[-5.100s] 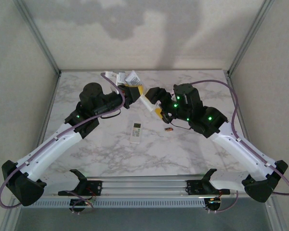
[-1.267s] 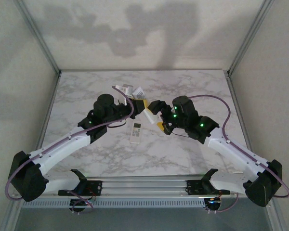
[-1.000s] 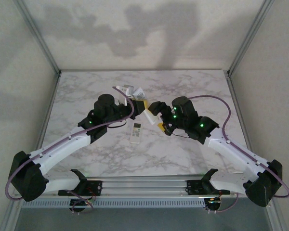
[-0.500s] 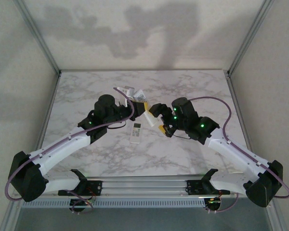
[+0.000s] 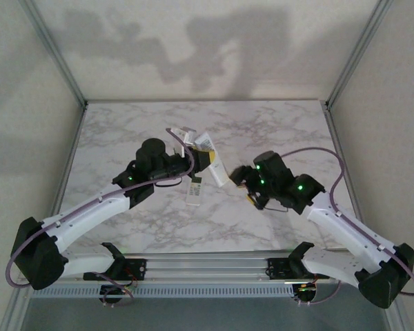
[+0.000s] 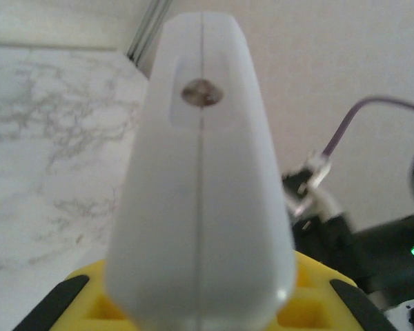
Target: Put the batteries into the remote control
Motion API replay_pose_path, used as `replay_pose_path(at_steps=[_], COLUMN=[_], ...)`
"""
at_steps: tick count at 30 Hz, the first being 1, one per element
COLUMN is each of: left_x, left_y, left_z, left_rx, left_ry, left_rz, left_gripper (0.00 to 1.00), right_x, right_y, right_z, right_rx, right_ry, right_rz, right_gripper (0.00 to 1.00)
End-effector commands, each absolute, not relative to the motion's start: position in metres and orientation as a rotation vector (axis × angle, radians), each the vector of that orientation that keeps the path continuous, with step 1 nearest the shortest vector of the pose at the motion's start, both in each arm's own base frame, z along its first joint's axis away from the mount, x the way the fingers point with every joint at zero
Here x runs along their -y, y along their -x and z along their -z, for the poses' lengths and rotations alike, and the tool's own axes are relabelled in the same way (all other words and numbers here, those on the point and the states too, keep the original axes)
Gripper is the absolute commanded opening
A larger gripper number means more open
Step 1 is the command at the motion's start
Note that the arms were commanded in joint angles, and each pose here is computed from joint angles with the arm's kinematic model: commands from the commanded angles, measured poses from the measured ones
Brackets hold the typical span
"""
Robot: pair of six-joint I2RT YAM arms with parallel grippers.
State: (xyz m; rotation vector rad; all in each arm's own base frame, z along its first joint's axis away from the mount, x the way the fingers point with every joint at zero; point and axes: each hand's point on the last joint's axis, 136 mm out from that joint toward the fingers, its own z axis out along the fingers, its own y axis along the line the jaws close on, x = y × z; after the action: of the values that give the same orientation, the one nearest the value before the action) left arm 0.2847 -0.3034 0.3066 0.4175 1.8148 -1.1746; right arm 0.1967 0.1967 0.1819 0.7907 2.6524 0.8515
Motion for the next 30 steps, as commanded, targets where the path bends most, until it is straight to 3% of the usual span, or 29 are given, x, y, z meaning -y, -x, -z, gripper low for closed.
replay_pose_path(at_steps=[1, 5, 9, 14, 21, 30], left_x=[0.303, 0.311, 0.316, 0.314, 0.315, 0.312], left_y=[-0.288, -0.295, -0.297, -0.297, -0.294, -0.289], left_z=[-0.342, -0.321, -0.311, -0.318, -0.324, -0.337], left_rx=[-1.679, -1.744, -1.77, -1.755, -1.74, -1.71], left_ry=[-0.427, -0.416, -0.407, -0.411, -0.421, -0.426], left_rz=[1.186, 1.206, 1.229, 1.22, 1.235, 1.245], left_gripper=[0.0, 0.0, 0.0, 0.0, 0.0, 0.0], right_x=[-0.154, -0.152, -0.199, -0.234, -0.266, -0.242], right_y=[-0.172, -0.179, -0.199, -0.219, -0.238, -0.242], right_z=[-0.158, -0.175, -0.226, -0.264, -0.26, -0.227], right_rx=[-2.727, -2.667, -2.543, -2.449, -2.478, -2.471], right_ry=[-0.801, -0.729, -0.475, -0.519, -0.537, -0.715], right_rz=[-0.578, -0.609, -0.941, -1.175, -1.257, -1.118], right_gripper=[0.85, 0.85, 0.96, 0.99, 0.99, 0.89])
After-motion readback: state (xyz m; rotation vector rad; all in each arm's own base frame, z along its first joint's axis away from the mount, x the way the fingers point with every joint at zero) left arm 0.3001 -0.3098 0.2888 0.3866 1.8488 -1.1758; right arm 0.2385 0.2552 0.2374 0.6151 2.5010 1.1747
